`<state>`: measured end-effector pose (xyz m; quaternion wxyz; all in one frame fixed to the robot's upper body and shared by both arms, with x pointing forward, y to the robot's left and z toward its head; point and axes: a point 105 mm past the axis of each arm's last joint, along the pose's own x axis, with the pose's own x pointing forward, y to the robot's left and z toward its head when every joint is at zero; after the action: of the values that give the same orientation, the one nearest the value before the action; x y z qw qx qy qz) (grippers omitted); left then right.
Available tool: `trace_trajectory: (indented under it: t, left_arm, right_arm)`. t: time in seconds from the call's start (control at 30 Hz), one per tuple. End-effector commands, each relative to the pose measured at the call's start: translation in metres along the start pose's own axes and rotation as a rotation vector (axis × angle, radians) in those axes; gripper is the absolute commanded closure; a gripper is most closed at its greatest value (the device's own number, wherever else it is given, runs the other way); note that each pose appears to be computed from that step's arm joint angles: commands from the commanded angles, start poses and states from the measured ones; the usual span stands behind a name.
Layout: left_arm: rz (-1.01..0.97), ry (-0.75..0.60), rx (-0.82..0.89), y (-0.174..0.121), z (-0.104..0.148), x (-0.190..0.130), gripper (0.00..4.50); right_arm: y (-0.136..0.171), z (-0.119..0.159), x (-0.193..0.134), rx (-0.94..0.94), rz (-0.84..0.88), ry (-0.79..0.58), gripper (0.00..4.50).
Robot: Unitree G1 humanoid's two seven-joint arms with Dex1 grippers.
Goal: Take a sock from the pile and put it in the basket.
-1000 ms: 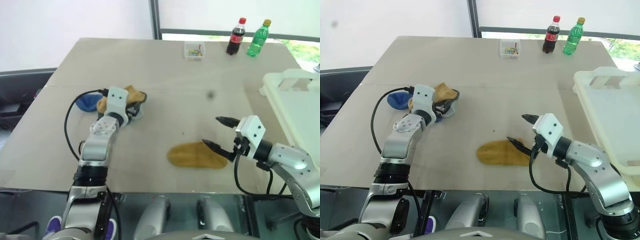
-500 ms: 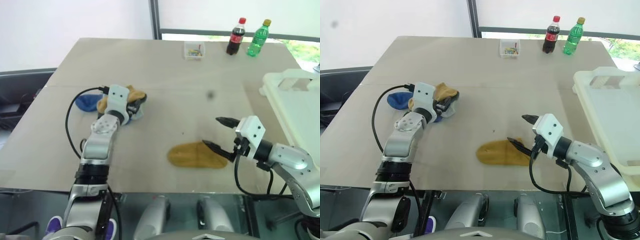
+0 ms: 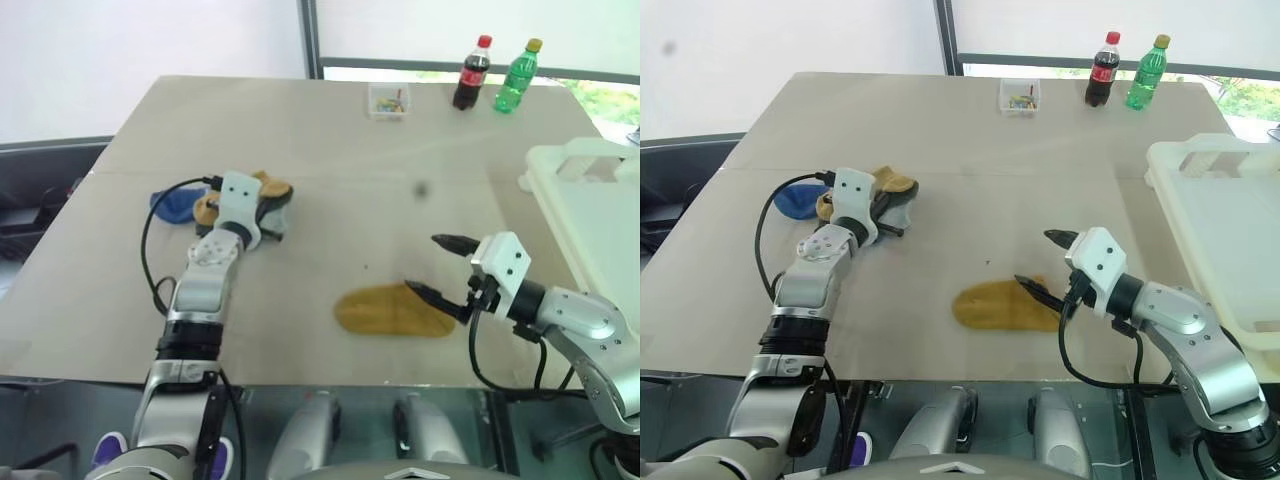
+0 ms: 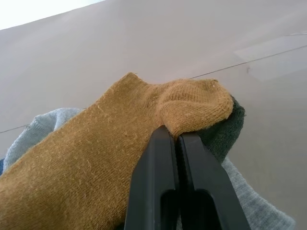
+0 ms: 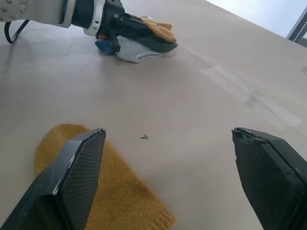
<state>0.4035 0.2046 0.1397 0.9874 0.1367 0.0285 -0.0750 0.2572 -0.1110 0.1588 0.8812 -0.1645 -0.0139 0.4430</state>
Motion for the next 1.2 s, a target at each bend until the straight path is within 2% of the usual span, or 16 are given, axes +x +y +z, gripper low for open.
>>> trace_trajectory:
  t: [0.03, 0.3, 0.67, 0.77, 0.83, 0.87, 0.9, 1.2]
  left_arm:
    - [0.006, -0.101, -0.001, 0.008, 0.027, -0.005, 4.40]
    - [-0.016, -0.102, -0.018, 0.003, 0.030, -0.007, 4.40]
    - [-0.026, -0.035, 0.006, 0.000, 0.016, -0.009, 4.40]
    - [-0.032, -0.039, -0.022, -0.001, 0.017, -0.009, 3.59]
    - [-0.026, -0.046, -0.016, -0.001, 0.020, -0.008, 2.69]
    - [-0.026, -0.048, -0.015, -0.002, 0.021, -0.008, 2.53]
    - [-0.025, -0.048, -0.014, -0.002, 0.022, -0.007, 2.18]
    - [-0.028, -0.073, -0.022, -0.004, 0.031, -0.004, 2.18]
  right_arm:
    - [-0.002, 0.013, -0.003, -0.040, -0.014, -0.051, 0.18]
    - [0.000, 0.033, 0.000, -0.080, -0.006, -0.173, 0.18]
    - [0.000, 0.043, 0.003, -0.091, 0.003, -0.255, 0.18]
    - [0.000, 0.042, 0.004, -0.092, 0.007, -0.255, 0.18]
    - [0.000, 0.041, 0.004, -0.093, 0.009, -0.253, 0.18]
    - [0.000, 0.041, 0.004, -0.093, 0.009, -0.252, 0.18]
    - [0.000, 0.040, 0.004, -0.093, 0.009, -0.251, 0.18]
    - [0.001, 0.037, 0.004, -0.095, 0.008, -0.239, 0.18]
